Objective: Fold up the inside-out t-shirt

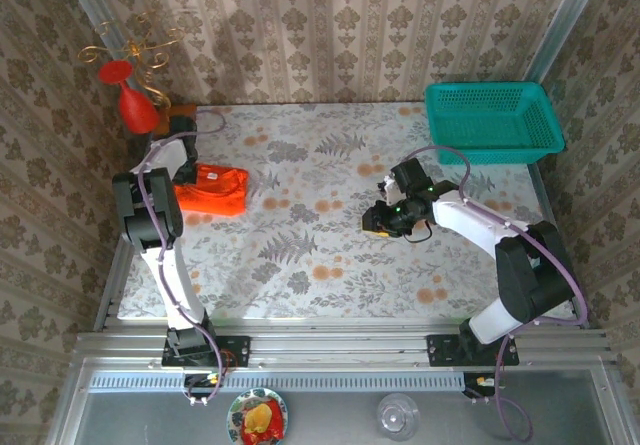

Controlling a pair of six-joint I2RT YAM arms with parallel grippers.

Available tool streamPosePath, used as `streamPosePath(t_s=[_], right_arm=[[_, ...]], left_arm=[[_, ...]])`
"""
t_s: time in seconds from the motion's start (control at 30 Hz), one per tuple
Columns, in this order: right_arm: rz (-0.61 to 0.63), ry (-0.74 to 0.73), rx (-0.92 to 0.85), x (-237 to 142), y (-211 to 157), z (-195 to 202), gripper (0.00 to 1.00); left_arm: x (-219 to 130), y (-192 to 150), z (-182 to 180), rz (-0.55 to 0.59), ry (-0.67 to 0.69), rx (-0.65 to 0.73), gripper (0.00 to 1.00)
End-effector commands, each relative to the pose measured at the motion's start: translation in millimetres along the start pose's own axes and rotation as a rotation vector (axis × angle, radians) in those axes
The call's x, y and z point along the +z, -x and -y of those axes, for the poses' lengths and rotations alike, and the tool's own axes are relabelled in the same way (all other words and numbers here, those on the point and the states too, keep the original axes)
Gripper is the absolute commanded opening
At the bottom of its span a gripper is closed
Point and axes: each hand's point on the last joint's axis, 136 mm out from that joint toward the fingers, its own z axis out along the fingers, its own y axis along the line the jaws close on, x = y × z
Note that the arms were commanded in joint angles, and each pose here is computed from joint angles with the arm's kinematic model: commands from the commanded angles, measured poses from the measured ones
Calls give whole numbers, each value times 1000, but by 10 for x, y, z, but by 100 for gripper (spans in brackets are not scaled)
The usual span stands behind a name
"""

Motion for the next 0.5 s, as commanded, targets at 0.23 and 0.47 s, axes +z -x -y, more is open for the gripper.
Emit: streamPosePath(t_s=[0.23, 0.47], right_arm=[[-14, 2, -5, -101, -49, -41, 37], [-16, 1, 1, -144, -23, -85, 37]], left_arm=[[243, 175, -468, 2, 18, -124, 4], [158, 233, -679, 37, 41, -183, 15]])
